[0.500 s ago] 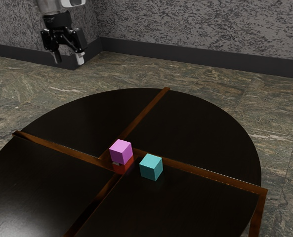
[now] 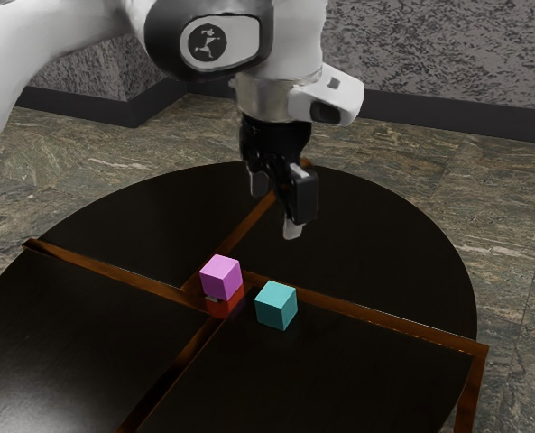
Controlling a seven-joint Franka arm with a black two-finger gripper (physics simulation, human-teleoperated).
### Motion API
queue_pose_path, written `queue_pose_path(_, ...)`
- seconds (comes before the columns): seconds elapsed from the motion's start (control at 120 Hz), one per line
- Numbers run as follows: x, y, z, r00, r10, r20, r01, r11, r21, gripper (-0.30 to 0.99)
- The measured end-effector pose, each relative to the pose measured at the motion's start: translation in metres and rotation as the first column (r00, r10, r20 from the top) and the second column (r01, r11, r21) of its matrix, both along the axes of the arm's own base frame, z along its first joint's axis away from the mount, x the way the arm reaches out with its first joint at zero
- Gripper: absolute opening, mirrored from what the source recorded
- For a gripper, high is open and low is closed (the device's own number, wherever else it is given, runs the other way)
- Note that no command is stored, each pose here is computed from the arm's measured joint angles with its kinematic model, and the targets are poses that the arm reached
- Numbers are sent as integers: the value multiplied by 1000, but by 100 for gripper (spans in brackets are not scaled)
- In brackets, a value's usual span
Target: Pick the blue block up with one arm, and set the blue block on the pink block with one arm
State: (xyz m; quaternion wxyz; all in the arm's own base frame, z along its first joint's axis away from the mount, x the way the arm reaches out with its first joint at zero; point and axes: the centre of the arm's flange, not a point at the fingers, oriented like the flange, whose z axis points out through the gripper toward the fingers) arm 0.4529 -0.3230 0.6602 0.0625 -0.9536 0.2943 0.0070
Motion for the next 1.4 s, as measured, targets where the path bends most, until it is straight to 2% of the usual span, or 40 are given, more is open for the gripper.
queue_pose_path(0.083,9,-3,-65,998,47,-36,-46,999,25,69)
queue_pose_path(0.233,27,9,-96,988,152,-6,-152,988,-10,69)
queue_pose_path(0.442,-8,11,-122,970,237,61,-237,972,-5,69)
queue_pose_path(0.508,-16,14,-130,964,265,35,-264,964,-27,69)
queue_pose_path(0.65,0,72,-170,918,394,-46,-396,914,-87,69)
queue_pose_path(0.842,9,70,-198,924,380,-41,-380,907,-182,69)
queue_pose_path(1.008,40,63,-203,932,360,-30,-356,901,-247,69)
queue_pose_path(1.192,77,63,-234,937,343,-59,-346,901,-262,69)
queue_pose_path(1.292,92,86,-236,931,363,-44,-362,897,-254,69)
queue_pose_path(1.4,95,92,-237,936,350,-30,-346,908,-237,69)
